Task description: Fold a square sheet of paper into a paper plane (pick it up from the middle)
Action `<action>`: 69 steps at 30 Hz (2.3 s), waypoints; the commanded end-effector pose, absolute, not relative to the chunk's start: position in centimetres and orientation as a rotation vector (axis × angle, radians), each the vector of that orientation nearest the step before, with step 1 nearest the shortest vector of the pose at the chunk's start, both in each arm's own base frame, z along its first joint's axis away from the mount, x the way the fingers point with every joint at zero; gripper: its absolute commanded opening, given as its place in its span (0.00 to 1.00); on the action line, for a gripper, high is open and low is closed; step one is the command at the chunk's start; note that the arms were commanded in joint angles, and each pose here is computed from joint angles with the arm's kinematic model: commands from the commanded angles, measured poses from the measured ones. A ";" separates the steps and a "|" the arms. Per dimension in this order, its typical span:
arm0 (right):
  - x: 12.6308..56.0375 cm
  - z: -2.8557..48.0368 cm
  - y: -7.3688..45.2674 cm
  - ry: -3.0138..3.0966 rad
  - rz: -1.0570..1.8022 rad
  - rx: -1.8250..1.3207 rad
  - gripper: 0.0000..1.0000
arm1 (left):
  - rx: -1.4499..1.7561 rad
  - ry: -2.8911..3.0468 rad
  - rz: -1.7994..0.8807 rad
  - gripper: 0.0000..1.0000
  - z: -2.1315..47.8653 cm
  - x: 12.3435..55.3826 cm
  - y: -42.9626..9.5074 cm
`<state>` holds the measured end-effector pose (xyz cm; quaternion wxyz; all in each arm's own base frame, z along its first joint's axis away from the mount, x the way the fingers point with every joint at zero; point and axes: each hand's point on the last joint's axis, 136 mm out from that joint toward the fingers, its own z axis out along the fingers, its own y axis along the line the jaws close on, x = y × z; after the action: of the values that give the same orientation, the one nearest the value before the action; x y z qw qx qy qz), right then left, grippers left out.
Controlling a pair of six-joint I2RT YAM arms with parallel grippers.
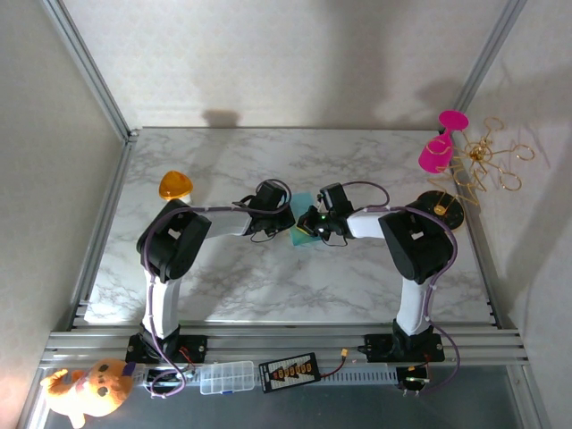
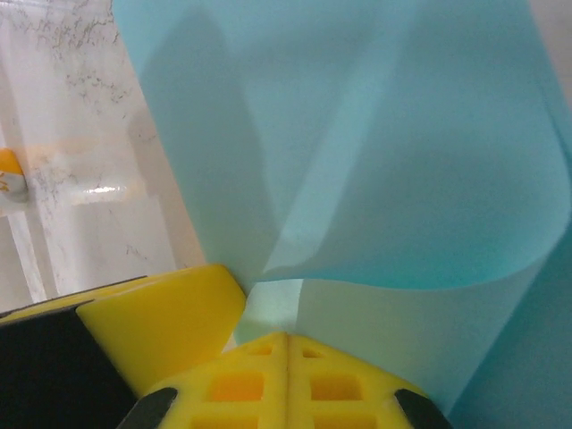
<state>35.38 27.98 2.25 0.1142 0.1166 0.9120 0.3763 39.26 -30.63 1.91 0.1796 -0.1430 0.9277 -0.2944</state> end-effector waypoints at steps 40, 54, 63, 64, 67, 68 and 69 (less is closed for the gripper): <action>34.3 -3.0 22.6 2.843 0.781 0.245 0.02 | -0.207 2.592 -0.928 0.12 6.9 38.7 -32.8; 33.8 -3.9 22.3 2.880 0.756 0.263 0.02 | -0.177 2.710 -0.975 0.10 4.9 33.8 -35.3; 33.6 -4.2 22.3 2.889 0.752 0.268 0.02 | -0.195 2.758 -0.876 0.10 2.6 33.4 -34.3; 33.6 -4.1 22.3 2.889 0.753 0.268 0.02 | -0.200 2.759 -0.872 0.10 2.4 33.4 -34.2; 33.6 -4.2 22.2 2.891 0.750 0.271 0.02 | -0.208 2.759 -0.852 0.10 2.2 33.5 -33.9; 33.6 -4.2 22.3 2.891 0.750 0.270 0.02 | -0.210 2.761 -0.847 0.10 2.1 33.4 -33.8; 33.6 -4.2 22.2 2.892 0.749 0.270 0.02 | -0.210 2.762 -0.845 0.10 2.0 33.4 -33.8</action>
<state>36.70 25.45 1.62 0.1386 0.0492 0.9288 0.3402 33.80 -34.55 3.37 0.1293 -0.0629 0.9395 -0.3107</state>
